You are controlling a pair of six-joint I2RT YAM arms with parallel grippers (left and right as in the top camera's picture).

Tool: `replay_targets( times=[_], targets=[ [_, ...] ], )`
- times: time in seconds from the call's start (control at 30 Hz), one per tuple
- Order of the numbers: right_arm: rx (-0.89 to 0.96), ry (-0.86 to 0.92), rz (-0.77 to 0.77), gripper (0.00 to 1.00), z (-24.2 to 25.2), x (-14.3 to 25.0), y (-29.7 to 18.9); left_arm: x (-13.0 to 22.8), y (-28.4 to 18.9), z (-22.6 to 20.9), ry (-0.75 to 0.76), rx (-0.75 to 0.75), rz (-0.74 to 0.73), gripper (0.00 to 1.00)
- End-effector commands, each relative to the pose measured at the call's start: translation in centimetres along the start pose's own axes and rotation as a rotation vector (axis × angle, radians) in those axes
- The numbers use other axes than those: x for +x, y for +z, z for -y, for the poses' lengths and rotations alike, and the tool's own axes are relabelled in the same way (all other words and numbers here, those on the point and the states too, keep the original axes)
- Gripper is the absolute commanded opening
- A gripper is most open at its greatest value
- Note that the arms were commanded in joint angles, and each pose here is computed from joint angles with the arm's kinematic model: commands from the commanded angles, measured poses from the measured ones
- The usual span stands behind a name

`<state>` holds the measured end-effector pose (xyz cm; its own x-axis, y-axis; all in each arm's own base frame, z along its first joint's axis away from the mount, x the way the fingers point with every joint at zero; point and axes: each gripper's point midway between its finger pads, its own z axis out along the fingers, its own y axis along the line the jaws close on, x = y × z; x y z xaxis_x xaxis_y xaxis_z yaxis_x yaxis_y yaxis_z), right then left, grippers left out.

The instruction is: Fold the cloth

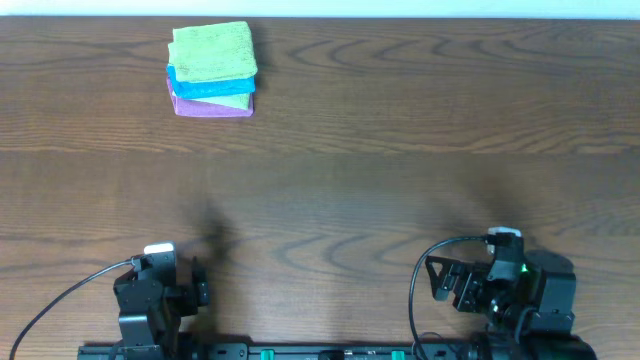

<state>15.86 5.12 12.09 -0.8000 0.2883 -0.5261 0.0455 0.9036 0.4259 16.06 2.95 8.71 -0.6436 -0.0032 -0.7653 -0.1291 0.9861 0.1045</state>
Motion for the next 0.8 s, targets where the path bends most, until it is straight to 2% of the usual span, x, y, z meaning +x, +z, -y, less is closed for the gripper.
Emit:
replay_targets(
  times=[0.0,0.1,0.27,0.53,0.77],
  targets=[
    [0.017,0.041,0.072,0.99,0.2,-1.2,-0.4,1.2,0.0,0.2,0.035,0.009,-0.043,0.95],
    [0.064,0.015,0.173,0.99,1.0,-2.6,-1.0,1.2,0.0,0.2,0.035,0.009,-0.043,0.95],
    [0.255,0.005,0.283,0.99,4.5,-3.3,-1.7,1.2,0.0,0.2,0.035,0.009,-0.043,0.95],
    [0.293,-0.319,0.329,0.99,4.8,-3.9,-1.0,1.2,0.0,0.2,0.035,0.009,-0.043,0.95],
    [0.295,-0.332,0.302,0.99,5.9,-2.3,1.0,1.2,0.0,0.2,0.035,0.009,-0.043,0.96]
  ],
)
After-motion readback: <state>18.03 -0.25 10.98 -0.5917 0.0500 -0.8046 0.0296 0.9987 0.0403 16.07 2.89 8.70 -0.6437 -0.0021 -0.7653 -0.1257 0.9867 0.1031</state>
